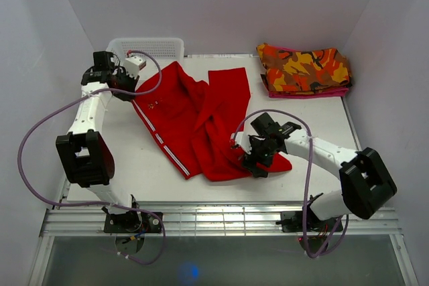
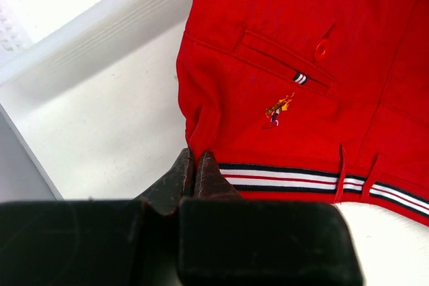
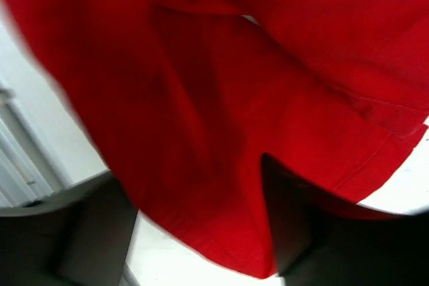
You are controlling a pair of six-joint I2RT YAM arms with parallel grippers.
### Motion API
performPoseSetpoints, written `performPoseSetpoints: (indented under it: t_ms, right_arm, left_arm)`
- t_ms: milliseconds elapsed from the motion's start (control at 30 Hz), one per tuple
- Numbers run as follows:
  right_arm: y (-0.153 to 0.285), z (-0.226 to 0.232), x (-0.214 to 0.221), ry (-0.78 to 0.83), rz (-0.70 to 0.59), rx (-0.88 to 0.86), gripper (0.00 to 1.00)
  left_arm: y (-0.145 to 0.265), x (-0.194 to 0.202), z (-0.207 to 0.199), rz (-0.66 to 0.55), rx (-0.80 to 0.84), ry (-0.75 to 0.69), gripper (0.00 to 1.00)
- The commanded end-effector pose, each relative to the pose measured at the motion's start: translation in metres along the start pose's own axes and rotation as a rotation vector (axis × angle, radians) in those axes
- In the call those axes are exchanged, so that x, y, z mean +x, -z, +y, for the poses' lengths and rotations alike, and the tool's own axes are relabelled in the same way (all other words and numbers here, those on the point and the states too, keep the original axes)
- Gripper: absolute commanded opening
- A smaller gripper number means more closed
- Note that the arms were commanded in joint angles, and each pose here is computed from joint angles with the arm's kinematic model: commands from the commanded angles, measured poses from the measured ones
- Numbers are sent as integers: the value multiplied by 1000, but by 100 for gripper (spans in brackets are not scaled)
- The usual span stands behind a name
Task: Fold and stack the trousers
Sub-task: Flatten the trousers out
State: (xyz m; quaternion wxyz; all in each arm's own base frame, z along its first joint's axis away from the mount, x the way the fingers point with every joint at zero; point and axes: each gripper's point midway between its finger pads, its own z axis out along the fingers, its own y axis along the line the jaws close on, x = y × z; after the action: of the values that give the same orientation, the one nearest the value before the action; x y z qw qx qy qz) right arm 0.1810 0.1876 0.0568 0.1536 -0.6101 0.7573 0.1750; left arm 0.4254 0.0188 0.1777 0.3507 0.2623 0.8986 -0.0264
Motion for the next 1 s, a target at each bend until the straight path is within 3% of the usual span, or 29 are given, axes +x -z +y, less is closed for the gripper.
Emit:
performPoseSetpoints:
  t_ms: [0, 33, 67, 133, 233, 367, 667, 800, 900, 933, 967]
  right_arm:
    - [-18, -40, 7, -2, 47, 173, 70]
    - [-18, -46, 8, -4, 58, 202, 59]
    - [-16, -54, 9, -5, 67, 239, 36]
    - [-2, -66, 5, -36, 48, 297, 8]
    - [32, -90, 4, -98, 4, 380, 8]
    - [122, -145, 17, -208, -110, 552, 8]
    - [204, -183, 124, -355, -35, 660, 8]
    - [207, -182, 155, -400, -14, 644, 8]
    - [205, -174, 174, -420, 12, 628, 8]
    - [205, -169, 187, -441, 27, 630, 8]
    - [205, -167, 196, -448, 41, 631, 8]
  left_arm:
    - [22, -29, 10, -77, -28, -26, 0]
    - [24, -31, 11, -81, -30, -30, 0]
    - [27, -33, 12, -88, -31, -38, 0]
    - [33, -39, 16, -113, -42, -47, 0]
    - [50, -55, 29, -186, -90, -76, 0]
    - [95, -97, 58, -367, -237, -163, 0]
    - [167, -172, 115, -678, -472, -205, 0]
    - [183, -193, 104, -778, -344, -184, 0]
    - [204, -204, 54, -876, -144, -258, 0]
    - [201, -197, 25, -897, -8, -309, 0]
    - [221, -195, 3, -927, 21, -361, 0]
